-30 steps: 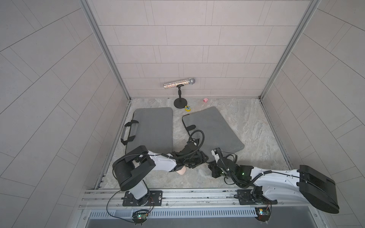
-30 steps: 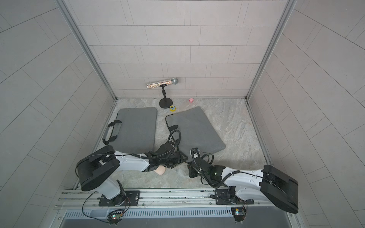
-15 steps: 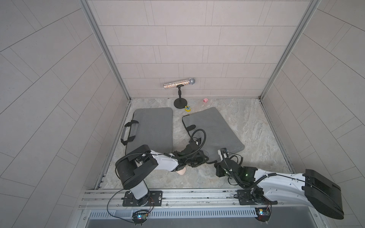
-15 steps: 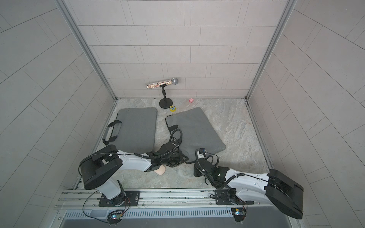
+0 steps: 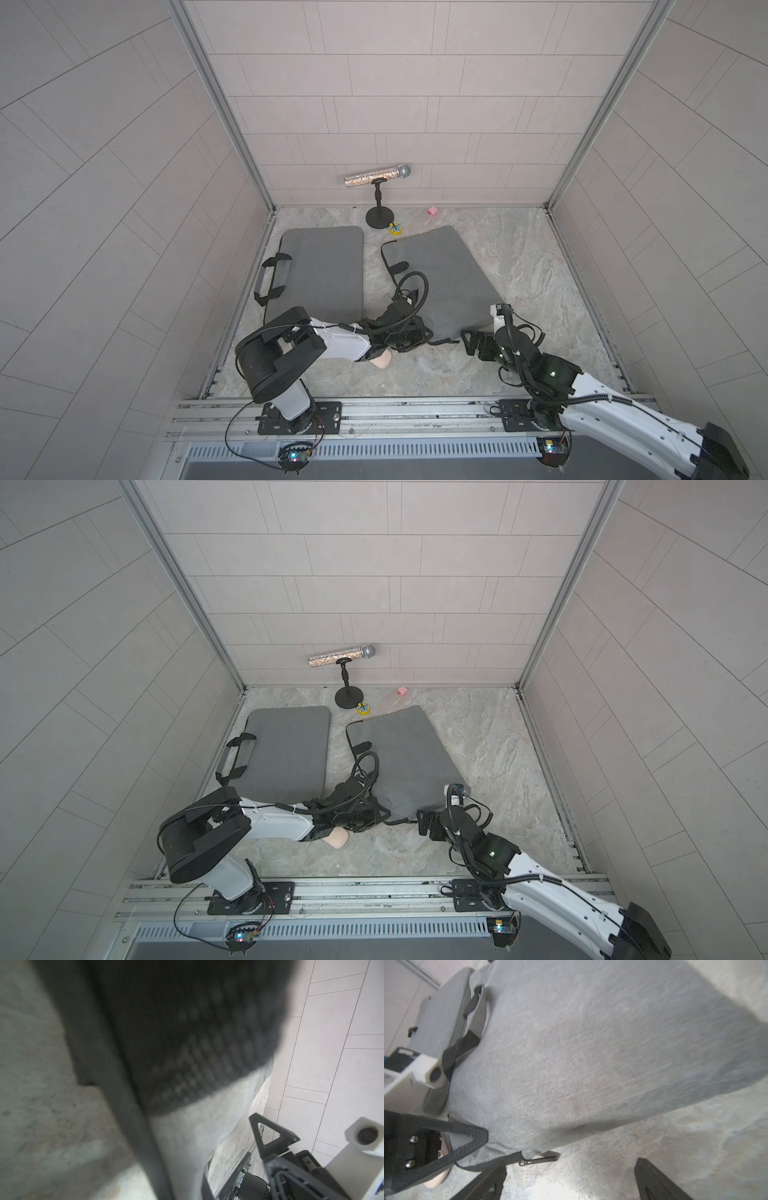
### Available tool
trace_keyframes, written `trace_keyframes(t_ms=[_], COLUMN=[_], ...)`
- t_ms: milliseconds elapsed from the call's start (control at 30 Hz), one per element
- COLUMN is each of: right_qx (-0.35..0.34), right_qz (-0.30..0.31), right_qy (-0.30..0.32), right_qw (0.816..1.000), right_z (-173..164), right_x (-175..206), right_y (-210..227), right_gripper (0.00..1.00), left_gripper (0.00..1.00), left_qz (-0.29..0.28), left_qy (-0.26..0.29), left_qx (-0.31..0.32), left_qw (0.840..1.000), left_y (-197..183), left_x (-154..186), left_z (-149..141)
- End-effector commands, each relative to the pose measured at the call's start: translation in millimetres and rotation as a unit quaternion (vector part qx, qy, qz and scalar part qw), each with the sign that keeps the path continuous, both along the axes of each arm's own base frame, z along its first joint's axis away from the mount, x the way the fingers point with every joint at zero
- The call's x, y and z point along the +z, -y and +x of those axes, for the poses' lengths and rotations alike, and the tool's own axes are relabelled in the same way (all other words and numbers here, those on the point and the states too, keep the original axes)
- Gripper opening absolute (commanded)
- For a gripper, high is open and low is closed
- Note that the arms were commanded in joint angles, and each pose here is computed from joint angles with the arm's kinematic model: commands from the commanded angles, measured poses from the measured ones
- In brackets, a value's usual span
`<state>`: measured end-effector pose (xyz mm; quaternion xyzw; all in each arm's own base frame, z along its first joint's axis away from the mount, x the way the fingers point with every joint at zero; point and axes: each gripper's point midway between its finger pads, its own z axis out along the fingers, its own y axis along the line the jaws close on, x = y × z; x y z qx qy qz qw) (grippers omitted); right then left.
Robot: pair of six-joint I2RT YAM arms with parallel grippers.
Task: Put the mouse into the laptop bag
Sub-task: Zip the zipper on the zippered laptop bag, then adjust the zippered laptop bag at the center of the board.
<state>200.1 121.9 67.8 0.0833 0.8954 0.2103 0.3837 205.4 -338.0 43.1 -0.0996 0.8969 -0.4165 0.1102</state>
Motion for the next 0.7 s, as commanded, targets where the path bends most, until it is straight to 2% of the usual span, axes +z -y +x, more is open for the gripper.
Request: trace_keyframes(t_ms=[0, 100, 267, 533, 600, 633, 667], right_qx=[-0.046, -0.084, -0.105, -0.097, -0.099, -0.102, -0.106], right_qz=[-0.017, -0.006, 0.053, 0.055, 0.054, 0.053, 0.054], right_qy=[-0.024, -0.037, -0.054, -0.076, -0.089, -0.094, -0.101], right_qw=[0.999, 0.996, 0.992, 0.991, 0.990, 0.989, 0.988], right_z=[0.5, 12.6, 37.7, 74.5, 79.3, 82.1, 83.0], right_x=[-6.8, -6.8, -14.6, -31.2, -39.8, -43.8, -47.6], right_y=[25.0, 39.5, 42.5, 32.6, 30.9, 31.8, 33.1], right_gripper=[1.00, 1.00, 1.00, 0.95, 0.89, 0.81, 0.69], left_gripper=[0.00, 0.00, 0.00, 0.00, 0.00, 0.00, 0.00], left_qz=[0.010, 0.008, 0.002, -0.004, -0.006, -0.009, -0.010], left_qy=[0.013, 0.011, 0.012, 0.008, 0.008, 0.008, 0.007], left_qx=[0.006, 0.007, 0.006, 0.007, 0.005, 0.002, 0.001], left_qw=[1.000, 1.000, 1.000, 1.000, 1.000, 1.000, 1.000], left_y=[-7.8, -7.5, -6.3, -3.7, -2.0, -0.8, 0.0], left_x=[2.0, 1.7, 4.8, 4.5, 5.3, 6.4, 6.5], left_z=[2.6, 2.4, 2.3, 2.7, 3.1, 2.9, 2.3])
